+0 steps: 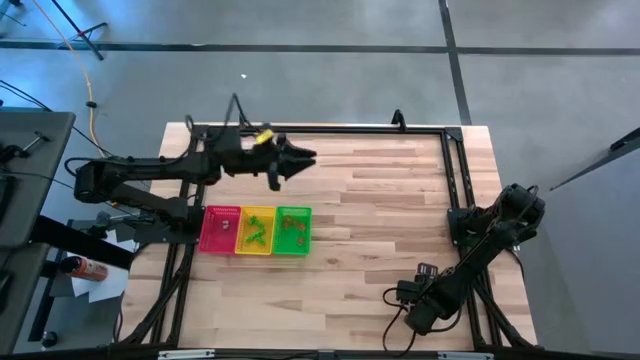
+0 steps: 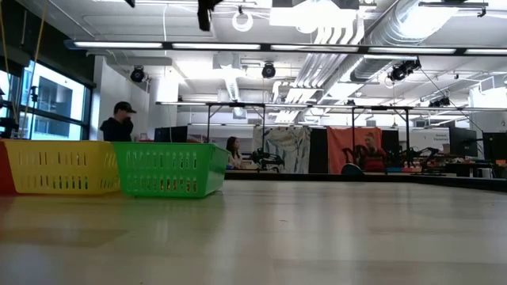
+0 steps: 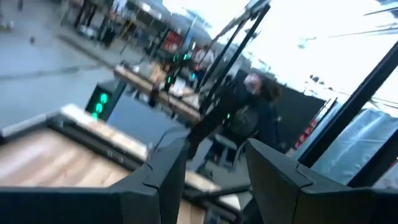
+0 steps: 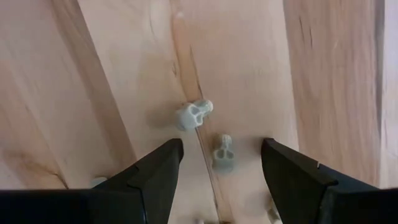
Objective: Sort Halloween decoration
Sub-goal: Put the white skull toy into the red bin
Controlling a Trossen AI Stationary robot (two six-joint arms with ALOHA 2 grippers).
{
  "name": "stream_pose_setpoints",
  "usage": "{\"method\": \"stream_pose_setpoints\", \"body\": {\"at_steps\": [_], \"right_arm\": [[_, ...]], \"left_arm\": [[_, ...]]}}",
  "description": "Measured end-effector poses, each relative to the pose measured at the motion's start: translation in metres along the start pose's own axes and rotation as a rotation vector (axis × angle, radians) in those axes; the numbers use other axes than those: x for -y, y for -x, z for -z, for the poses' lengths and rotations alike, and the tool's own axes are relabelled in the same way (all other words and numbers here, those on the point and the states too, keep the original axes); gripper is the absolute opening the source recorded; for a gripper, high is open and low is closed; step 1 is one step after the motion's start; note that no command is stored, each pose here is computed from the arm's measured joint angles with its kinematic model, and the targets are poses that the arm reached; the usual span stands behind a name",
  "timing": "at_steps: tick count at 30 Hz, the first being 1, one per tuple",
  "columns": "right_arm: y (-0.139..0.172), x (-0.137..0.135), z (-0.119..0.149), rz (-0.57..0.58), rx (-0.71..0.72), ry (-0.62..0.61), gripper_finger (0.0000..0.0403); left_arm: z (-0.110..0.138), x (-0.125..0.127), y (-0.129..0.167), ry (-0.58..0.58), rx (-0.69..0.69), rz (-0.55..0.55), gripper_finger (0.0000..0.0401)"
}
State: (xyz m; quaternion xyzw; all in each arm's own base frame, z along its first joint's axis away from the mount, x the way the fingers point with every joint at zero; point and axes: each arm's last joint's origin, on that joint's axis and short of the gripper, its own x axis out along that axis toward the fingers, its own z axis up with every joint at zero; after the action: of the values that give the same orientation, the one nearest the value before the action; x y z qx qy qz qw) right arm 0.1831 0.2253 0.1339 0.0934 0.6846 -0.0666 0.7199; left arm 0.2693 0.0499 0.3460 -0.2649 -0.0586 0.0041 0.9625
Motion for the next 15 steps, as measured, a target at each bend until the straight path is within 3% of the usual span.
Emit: {"method": "stream_pose_setpoints", "body": {"at_steps": [7,11,15], "right_arm": [[0.0,0.002,0.001,0.03,-0.013,0.001,0.0214],[-0.001,0.002,0.001,0.025,-0.001,0.001,0.0181],[-0.001,0.001,0.0,0.024,0.01,0.001,0.014]], "left_arm": [[-0.018,0.01,0.016,-0.041,0.081,0.021,0.0156],[-0.036,0.023,0.03,-0.015,0.206,0.094,0.0156],[-0.05,0.034,0.047,-0.062,0.284,0.134,0.0156]]}}
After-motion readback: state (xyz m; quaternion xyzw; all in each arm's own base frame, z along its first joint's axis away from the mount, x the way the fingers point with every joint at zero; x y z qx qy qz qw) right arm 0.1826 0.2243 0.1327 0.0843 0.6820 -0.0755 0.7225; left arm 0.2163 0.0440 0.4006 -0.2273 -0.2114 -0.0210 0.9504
